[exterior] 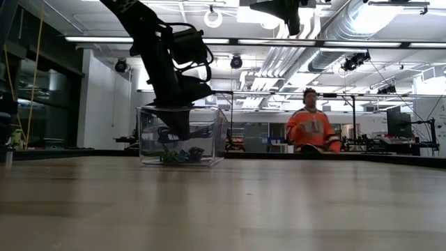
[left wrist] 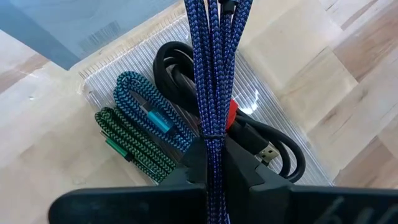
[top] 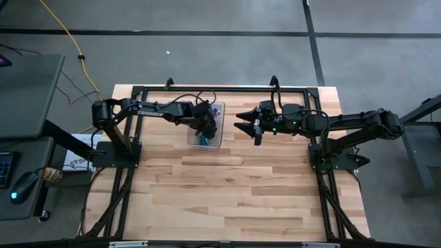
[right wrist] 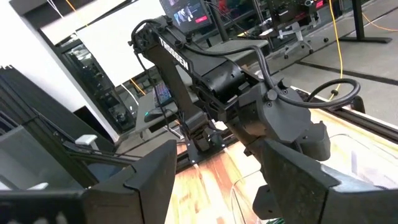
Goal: Pick and place USB-C Cables
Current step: Put the purple charger cable into the transparent bin, then return to Home Position
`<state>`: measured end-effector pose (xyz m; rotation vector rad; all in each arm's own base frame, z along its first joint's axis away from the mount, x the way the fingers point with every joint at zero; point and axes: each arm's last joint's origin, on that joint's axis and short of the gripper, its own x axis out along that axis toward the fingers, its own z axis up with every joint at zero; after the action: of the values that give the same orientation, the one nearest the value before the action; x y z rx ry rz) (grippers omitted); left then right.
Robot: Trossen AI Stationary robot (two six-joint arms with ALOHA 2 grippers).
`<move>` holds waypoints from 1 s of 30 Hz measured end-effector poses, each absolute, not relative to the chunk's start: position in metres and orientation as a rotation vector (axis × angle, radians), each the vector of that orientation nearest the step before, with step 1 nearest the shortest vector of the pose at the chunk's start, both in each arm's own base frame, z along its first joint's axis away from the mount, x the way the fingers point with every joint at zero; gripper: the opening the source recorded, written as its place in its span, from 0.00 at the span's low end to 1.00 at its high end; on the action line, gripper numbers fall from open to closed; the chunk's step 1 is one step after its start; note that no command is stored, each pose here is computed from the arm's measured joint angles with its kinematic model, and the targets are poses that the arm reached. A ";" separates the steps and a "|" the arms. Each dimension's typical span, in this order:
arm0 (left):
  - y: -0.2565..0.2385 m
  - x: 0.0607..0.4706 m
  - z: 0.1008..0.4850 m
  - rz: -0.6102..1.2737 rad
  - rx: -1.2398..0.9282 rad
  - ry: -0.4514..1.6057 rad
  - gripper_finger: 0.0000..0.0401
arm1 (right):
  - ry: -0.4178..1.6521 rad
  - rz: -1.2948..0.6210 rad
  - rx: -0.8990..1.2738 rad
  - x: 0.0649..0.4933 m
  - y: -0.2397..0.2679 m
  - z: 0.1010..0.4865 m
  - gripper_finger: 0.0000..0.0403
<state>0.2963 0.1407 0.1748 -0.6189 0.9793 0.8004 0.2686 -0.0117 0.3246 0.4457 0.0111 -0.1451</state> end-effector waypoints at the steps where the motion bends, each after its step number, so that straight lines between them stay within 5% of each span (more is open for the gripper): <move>1: 0.141 0.296 0.175 0.800 -0.618 0.980 0.00 | 0.011 -0.145 0.446 0.269 -0.012 0.325 0.56; 10: 0.141 0.296 0.175 0.804 -0.611 0.981 0.03 | 0.011 -0.145 0.446 0.269 -0.012 0.325 0.56; 30: 0.143 0.297 0.176 0.843 -0.591 0.948 0.31 | 0.011 -0.145 0.446 0.269 -0.012 0.325 0.56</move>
<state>0.2974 0.1428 0.1761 -0.5911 0.9476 0.8429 0.2686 -0.0116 0.3246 0.4461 0.0114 -0.1446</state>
